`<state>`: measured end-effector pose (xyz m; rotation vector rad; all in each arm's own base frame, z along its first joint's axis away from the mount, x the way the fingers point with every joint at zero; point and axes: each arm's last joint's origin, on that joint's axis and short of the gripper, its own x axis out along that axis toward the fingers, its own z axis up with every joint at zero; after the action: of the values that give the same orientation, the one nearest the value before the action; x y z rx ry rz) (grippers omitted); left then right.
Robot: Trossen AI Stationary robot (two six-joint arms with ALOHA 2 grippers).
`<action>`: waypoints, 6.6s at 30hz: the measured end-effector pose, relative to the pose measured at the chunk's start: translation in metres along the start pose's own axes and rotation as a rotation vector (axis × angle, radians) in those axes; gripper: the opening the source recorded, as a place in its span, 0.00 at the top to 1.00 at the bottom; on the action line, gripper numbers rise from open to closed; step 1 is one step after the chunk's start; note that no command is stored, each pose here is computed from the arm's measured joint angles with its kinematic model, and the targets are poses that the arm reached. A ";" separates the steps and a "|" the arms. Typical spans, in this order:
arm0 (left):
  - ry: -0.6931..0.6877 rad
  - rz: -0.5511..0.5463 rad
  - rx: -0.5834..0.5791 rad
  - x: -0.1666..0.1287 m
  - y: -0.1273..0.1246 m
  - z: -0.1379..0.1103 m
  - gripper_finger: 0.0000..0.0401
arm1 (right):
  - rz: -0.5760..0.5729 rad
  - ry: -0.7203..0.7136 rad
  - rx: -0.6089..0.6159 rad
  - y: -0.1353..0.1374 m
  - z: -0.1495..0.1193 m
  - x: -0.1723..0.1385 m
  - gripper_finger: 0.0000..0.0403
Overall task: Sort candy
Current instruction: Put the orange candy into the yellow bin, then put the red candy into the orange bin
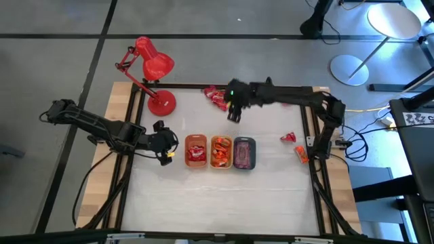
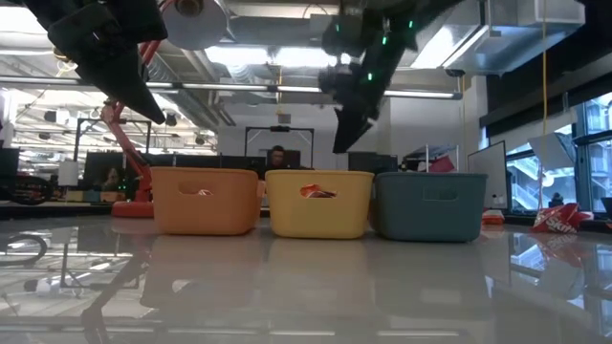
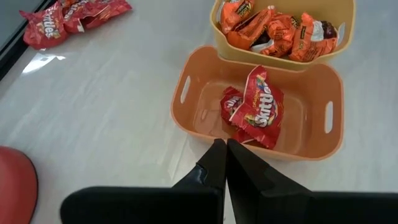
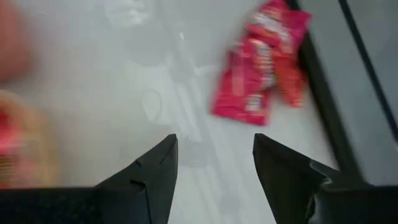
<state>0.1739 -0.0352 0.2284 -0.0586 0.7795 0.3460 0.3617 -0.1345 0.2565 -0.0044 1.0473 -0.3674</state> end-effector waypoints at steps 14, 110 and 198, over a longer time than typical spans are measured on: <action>0.001 0.007 -0.007 0.001 0.001 0.000 0.99 | 0.075 -0.070 -0.019 -0.095 -0.017 0.083 0.49; 0.003 -0.017 -0.014 -0.002 -0.004 -0.002 0.99 | 0.128 0.184 -0.119 0.006 0.029 0.126 0.87; -0.010 -0.022 0.004 -0.002 -0.004 -0.001 0.99 | -0.289 0.589 0.761 0.054 -0.221 -0.078 0.60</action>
<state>0.1737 -0.0400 0.2289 -0.0619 0.7687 0.3236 0.1559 -0.0231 0.2016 0.6737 1.4290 -1.0571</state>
